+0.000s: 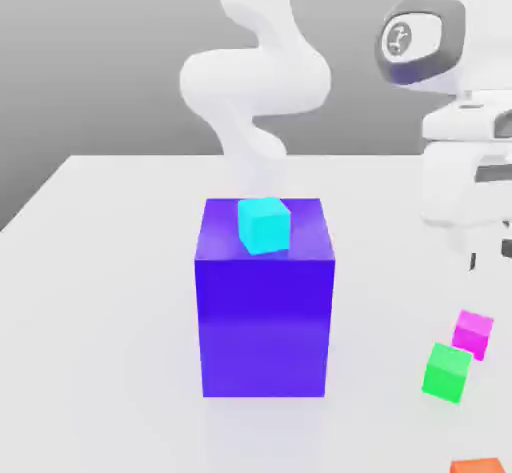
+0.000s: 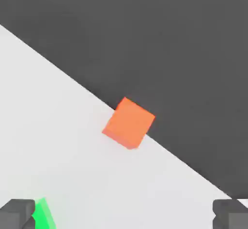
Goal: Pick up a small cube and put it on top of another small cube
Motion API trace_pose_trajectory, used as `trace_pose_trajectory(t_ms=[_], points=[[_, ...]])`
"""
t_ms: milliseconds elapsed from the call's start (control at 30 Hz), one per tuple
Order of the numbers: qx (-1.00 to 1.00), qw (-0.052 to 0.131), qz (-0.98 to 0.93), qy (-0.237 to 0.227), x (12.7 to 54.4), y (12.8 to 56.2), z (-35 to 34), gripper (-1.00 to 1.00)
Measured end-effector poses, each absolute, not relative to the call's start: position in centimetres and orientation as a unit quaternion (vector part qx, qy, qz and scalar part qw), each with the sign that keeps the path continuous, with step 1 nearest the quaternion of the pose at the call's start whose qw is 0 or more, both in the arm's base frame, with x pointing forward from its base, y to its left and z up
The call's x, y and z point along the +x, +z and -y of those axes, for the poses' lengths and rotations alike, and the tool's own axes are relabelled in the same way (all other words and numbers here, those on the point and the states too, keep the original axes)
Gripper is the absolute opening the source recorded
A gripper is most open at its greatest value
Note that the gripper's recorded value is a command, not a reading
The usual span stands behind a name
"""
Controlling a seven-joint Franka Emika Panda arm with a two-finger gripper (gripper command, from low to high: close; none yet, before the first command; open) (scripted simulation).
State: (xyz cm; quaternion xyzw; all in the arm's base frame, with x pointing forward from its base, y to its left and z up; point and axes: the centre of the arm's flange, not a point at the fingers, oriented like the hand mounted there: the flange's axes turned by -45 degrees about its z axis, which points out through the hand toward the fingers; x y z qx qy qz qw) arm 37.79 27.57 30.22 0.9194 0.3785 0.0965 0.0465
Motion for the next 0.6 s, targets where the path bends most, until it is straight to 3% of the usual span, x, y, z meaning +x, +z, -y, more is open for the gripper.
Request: trace_pose_trajectory(t_ms=[233,467,500,600], points=[[0.872,0.003,-0.49,0.007,28.7,19.5,-32.4,0.0],[0.868,-0.002,-0.497,0.001,28.0,13.4,-32.7,0.0],[0.867,-0.001,-0.498,0.0,27.9,12.8,-32.6,-1.0],[0.867,-0.001,-0.498,0.001,27.9,12.8,-32.7,-1.0]])
